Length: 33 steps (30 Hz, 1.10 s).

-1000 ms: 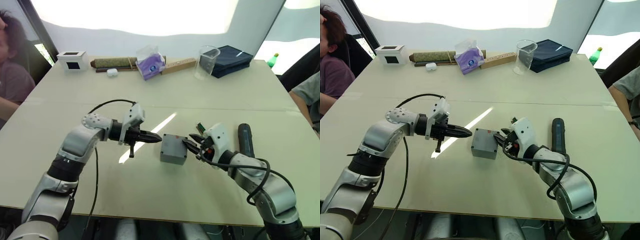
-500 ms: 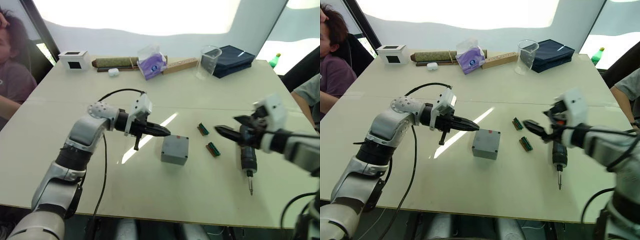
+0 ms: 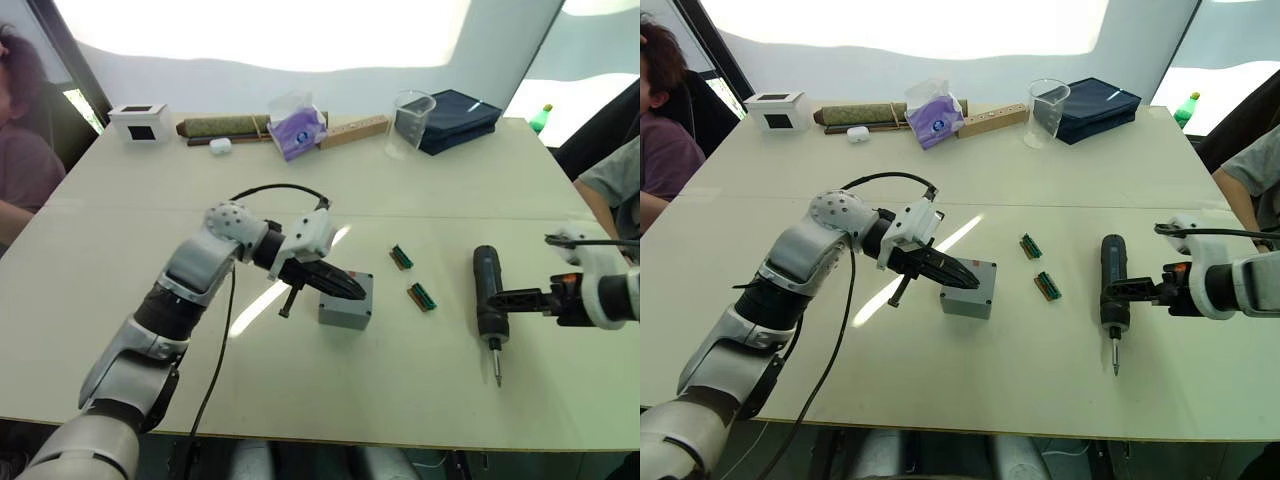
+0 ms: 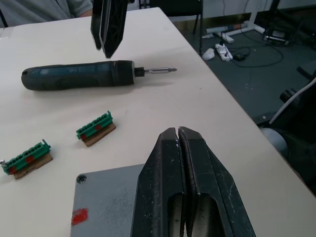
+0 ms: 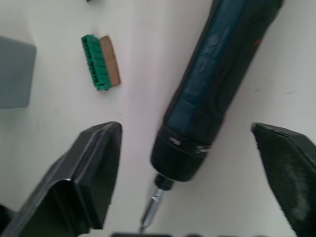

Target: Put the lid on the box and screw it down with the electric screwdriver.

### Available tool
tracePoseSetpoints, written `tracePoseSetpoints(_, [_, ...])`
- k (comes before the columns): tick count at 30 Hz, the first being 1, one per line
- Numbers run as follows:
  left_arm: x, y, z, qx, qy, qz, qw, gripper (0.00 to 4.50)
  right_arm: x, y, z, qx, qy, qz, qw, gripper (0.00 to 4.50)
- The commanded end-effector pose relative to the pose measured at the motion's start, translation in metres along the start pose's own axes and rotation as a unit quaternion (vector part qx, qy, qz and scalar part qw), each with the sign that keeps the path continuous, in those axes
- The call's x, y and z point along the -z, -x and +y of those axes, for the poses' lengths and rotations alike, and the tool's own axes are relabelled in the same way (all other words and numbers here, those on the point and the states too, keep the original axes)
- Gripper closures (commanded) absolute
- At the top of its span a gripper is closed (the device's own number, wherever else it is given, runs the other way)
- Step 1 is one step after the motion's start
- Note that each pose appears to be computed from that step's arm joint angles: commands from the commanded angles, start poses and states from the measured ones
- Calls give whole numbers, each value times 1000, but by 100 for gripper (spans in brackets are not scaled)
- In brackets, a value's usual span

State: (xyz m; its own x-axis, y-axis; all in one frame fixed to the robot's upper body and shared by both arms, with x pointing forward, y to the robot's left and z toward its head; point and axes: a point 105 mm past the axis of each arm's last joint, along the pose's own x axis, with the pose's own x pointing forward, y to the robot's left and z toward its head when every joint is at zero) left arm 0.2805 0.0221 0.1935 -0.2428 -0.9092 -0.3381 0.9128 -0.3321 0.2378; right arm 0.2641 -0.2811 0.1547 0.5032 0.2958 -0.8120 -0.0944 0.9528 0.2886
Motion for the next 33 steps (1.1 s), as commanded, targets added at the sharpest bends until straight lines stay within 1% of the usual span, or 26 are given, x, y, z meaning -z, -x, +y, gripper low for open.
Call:
tracePoseSetpoints(1, [-9, -1, 4, -13, -25, 1, 1000, 450, -8, -2, -2, 7, -24, 5, 1000, 3])
tracePoseSetpoints(4, [-10, 0, 2, -16, -22, -1, 1000, 450, -9, -10, -3, 35, -13, 25, 999, 3])
tracePoseSetpoints(7, [-9, 0, 0, -27, -10, -8, 1000, 450, -3, -24, -3, 71, 18, 66, 995, 3])
tracePoseSetpoints(9, [-9, 0, 0, -30, -8, -9, 999, 450, 1, -29, -1, 77, 29, 83, 993, 3])
tracePoseSetpoints(13, [-9, -2, -1, -34, -5, -11, 999, 450, 12, -41, 11, 61, 62, 120, 989, 3])
tracePoseSetpoints(15, [-9, -3, 0, -40, -3, -13, 999, 450, 12, -46, 15, 61, 73, 126, 988, 56])
tracePoseSetpoints(16, [-9, -2, 0, -43, -2, -13, 999, 450, 13, -48, 17, 62, 80, 129, 986, 75])
tracePoseSetpoints(18, [-8, -2, 0, -49, 0, -14, 999, 450, 19, -52, 14, 69, 83, 143, 984, 160])
tracePoseSetpoints(20, [-8, -1, 0, -51, 1, -13, 999, 450, 25, -54, 10, 77, 82, 152, 982, 219])
tracePoseSetpoints(21, [-7, -1, 0, -53, 1, -13, 999, 450, 28, -55, 7, 80, 79, 158, 981, 238])
tracePoseSetpoints(23, [-7, -1, 1, -56, 2, -13, 998, 450, 31, -56, 1, 89, 71, 160, 981, 239])
tracePoseSetpoints(26, [-7, -1, 2, -60, 1, -13, 998, 450, 23, -54, -7, 104, 53, 145, 982, 239])
tracePoseSetpoints(29, [-5, 3, 3, -64, 3, -9, 998, 450, 8, -48, -11, 111, 37, 117, 986, 239])
tracePoseSetpoints(30, [-3, 6, 5, -67, 3, -5, 998, 450, -4, -43, -11, 111, 31, 95, 989, 239])
tracePoseSetpoints(31, [-2, 8, 7, -71, 4, 1, 997, 450, -21, -35, -7, 101, 17, 61, 993, 239])
tracePoseSetpoints(32, [0, 10, 9, -75, 6, 6, 997, 450, -39, -24, -4, 103, 20, 22, 994, 239])
tracePoseSetpoints(33, [1, 12, 10, -77, 7, 10, 997, 450, -50, -17, -2, 105, 24, -3, 994, 239])
